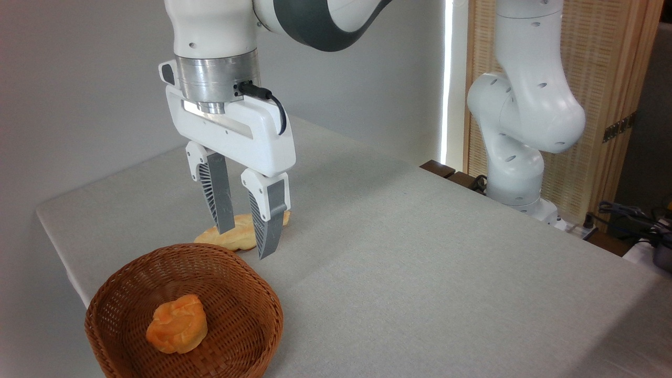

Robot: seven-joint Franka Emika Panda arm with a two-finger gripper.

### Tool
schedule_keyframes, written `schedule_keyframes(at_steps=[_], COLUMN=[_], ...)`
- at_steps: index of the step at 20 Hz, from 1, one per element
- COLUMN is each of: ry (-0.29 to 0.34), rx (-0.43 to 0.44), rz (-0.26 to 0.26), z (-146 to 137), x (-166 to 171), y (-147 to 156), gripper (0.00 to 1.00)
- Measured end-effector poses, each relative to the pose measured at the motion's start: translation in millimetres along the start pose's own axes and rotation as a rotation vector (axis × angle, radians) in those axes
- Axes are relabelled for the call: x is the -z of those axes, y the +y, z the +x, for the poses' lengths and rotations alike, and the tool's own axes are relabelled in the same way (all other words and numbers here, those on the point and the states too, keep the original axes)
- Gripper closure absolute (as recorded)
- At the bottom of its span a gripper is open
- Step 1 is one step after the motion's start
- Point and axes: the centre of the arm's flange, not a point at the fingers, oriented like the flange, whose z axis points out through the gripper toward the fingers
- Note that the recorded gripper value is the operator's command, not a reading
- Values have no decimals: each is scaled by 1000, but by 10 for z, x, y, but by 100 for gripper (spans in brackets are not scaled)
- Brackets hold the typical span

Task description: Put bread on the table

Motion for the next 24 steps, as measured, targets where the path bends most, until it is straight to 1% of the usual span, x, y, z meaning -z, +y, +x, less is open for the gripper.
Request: schedule_keyframes(at_steps=[5,19,21,24], ry=[10,8,25,76], rx=[-1,-9,-15,-36], rz=[-13,-17,-5,29], z=[25,51,95,237], x=[-1,-23,-41,-163], y=[35,77,95,158], gripper=[0,0,0,0])
